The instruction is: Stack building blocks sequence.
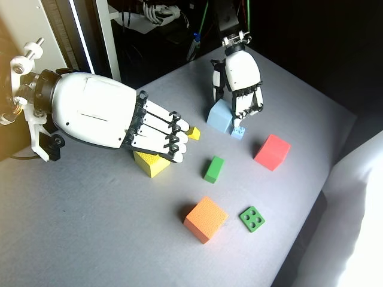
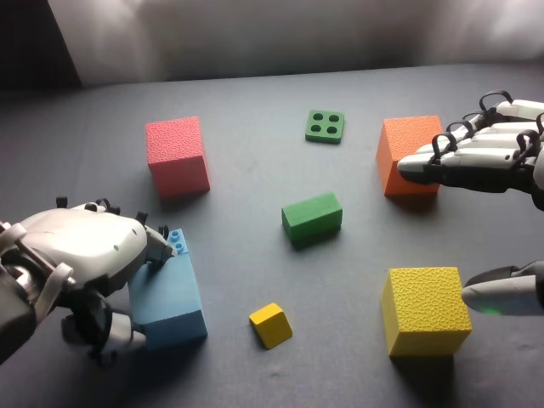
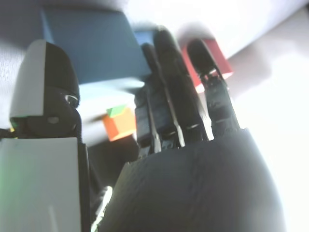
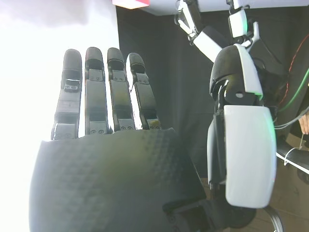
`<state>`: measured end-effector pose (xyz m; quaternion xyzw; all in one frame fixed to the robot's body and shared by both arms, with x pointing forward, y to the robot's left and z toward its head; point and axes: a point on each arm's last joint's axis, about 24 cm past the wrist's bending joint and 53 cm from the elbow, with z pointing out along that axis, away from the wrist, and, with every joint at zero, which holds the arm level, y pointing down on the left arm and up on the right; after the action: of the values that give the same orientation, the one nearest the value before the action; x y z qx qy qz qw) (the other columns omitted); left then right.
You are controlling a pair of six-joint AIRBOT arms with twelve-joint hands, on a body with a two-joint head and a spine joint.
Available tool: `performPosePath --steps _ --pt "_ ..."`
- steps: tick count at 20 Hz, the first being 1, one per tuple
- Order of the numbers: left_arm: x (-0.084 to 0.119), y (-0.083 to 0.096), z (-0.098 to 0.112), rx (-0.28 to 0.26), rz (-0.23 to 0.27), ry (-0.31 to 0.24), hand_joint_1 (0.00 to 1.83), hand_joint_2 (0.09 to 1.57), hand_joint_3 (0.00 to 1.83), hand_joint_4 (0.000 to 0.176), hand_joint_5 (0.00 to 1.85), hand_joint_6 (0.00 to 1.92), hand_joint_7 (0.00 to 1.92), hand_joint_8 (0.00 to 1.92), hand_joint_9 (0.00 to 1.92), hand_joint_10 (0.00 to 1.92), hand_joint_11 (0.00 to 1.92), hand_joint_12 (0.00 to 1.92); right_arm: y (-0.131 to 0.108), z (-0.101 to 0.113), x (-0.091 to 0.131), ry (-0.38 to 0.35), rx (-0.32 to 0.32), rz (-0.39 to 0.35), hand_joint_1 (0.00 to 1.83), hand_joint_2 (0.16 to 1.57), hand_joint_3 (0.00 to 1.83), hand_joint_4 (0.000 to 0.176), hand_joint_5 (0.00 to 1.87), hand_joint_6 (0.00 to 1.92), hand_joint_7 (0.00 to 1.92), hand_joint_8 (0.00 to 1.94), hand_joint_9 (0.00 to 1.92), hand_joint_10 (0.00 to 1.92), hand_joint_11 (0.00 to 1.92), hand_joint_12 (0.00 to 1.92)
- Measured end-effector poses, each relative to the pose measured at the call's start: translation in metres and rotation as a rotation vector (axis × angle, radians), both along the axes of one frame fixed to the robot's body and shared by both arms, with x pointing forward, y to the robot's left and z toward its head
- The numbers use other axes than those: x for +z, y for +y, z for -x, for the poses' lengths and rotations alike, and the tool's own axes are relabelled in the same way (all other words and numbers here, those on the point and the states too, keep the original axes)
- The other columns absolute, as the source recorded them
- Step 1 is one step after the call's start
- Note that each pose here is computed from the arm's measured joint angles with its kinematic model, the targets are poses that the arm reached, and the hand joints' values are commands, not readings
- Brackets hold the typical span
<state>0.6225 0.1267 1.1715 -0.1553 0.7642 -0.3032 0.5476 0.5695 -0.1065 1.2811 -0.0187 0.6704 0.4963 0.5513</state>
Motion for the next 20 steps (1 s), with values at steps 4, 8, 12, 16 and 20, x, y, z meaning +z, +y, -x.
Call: performPosePath --steps 4,8,12,16,20 --pt "0.001 0.001 -0.002 0.019 0.010 0.008 1.32 1.17 0.00 0.000 0.83 0.01 0.84 1.22 0.89 0.17 0.16 1.33 0.000 0.000 0.000 -0.001 0.000 0.000 0.50 1.07 0.00 0.000 0.25 0.01 0.27 0.00 0.25 0.01 0.00 0.61" --pt "0.005 0.000 -0.002 0.024 0.011 0.003 1.23 1.20 0.00 0.000 0.67 1.26 0.95 1.21 0.74 0.69 0.16 1.48 0.000 0.000 0.000 -0.001 0.000 0.000 0.45 1.09 0.00 0.000 0.21 0.00 0.23 0.00 0.22 0.00 0.00 0.55" --pt "0.013 -0.002 -0.003 0.026 0.027 -0.009 1.24 1.17 0.00 0.000 0.83 1.01 0.95 1.24 0.72 0.86 0.20 1.50 0.000 0.000 0.000 -0.002 0.000 0.001 0.49 1.08 0.00 0.000 0.25 0.01 0.27 0.01 0.25 0.01 0.00 0.61" --pt "0.029 -0.004 -0.008 0.031 0.034 -0.032 1.24 1.12 0.00 0.000 1.01 0.79 0.96 1.19 0.80 0.86 0.34 1.39 0.000 0.000 0.000 -0.006 -0.001 0.005 0.47 1.08 0.00 0.000 0.24 0.00 0.26 0.00 0.24 0.00 0.00 0.55" --pt "0.044 -0.005 -0.014 0.035 0.053 -0.056 1.24 1.10 0.00 0.000 1.07 0.70 0.99 1.13 0.90 0.72 0.45 1.22 0.000 0.000 0.000 -0.007 -0.001 0.004 0.46 1.09 0.00 0.000 0.21 0.00 0.22 0.00 0.20 0.00 0.00 0.51"
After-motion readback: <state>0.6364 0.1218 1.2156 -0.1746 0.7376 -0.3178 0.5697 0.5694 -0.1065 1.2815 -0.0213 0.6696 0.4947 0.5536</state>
